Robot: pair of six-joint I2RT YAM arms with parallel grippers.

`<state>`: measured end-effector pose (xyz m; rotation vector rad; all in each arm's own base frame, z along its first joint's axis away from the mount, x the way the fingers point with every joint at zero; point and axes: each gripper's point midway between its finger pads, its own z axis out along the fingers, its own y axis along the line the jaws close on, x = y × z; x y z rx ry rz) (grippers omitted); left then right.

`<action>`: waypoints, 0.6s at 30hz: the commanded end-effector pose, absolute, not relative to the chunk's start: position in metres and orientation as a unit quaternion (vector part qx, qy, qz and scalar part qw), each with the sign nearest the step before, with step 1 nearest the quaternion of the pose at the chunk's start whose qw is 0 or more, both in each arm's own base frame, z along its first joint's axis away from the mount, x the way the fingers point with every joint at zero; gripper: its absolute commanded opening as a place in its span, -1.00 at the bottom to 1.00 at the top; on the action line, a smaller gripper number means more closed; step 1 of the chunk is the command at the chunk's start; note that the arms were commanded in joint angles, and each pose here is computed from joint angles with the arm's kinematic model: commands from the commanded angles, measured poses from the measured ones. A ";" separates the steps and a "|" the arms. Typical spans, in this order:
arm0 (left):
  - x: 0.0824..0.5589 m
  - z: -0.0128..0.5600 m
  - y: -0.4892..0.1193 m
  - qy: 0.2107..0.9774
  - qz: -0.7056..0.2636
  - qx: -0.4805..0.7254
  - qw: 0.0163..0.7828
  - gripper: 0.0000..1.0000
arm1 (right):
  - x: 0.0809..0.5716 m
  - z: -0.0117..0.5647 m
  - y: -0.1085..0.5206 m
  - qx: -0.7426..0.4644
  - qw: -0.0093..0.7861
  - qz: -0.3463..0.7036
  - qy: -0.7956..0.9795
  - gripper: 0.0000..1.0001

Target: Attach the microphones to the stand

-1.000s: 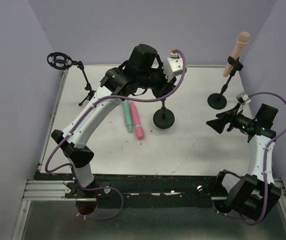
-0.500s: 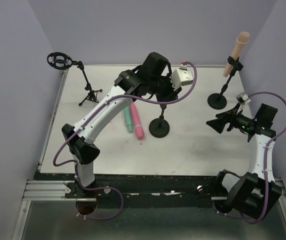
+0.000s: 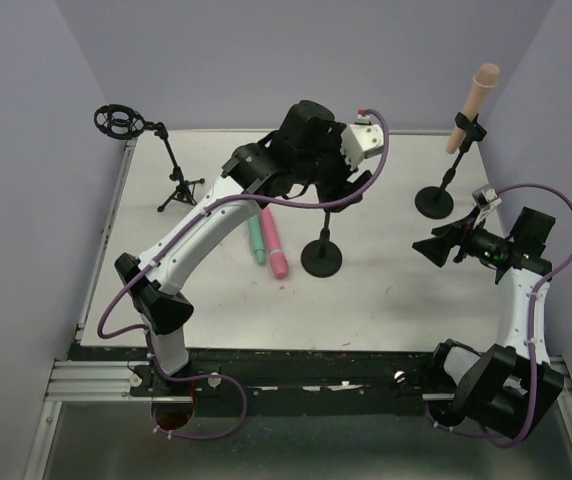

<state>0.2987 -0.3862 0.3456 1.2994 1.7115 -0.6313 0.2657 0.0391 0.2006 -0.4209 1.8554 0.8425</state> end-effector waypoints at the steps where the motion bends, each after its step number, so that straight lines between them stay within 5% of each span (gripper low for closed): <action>1: 0.281 0.444 -0.359 0.639 -0.281 0.448 0.559 0.80 | 0.268 0.194 0.036 -0.179 0.507 0.337 0.773 1.00; 3: 0.272 0.467 -0.341 0.627 -0.290 0.407 0.597 0.97 | 0.268 0.194 0.036 -0.182 0.508 0.334 0.773 1.00; 8: 0.257 0.467 -0.282 0.632 -0.346 0.267 0.640 0.97 | 0.266 0.194 0.037 -0.194 0.514 0.329 0.769 1.00; 12: 0.249 0.413 -0.234 0.672 -0.390 0.150 0.611 0.98 | 0.265 0.193 0.037 -0.197 0.516 0.325 0.768 1.00; 18: 0.272 0.290 -0.192 0.774 -0.313 0.017 0.551 0.91 | 0.267 0.190 0.036 -0.196 0.512 0.325 0.770 0.99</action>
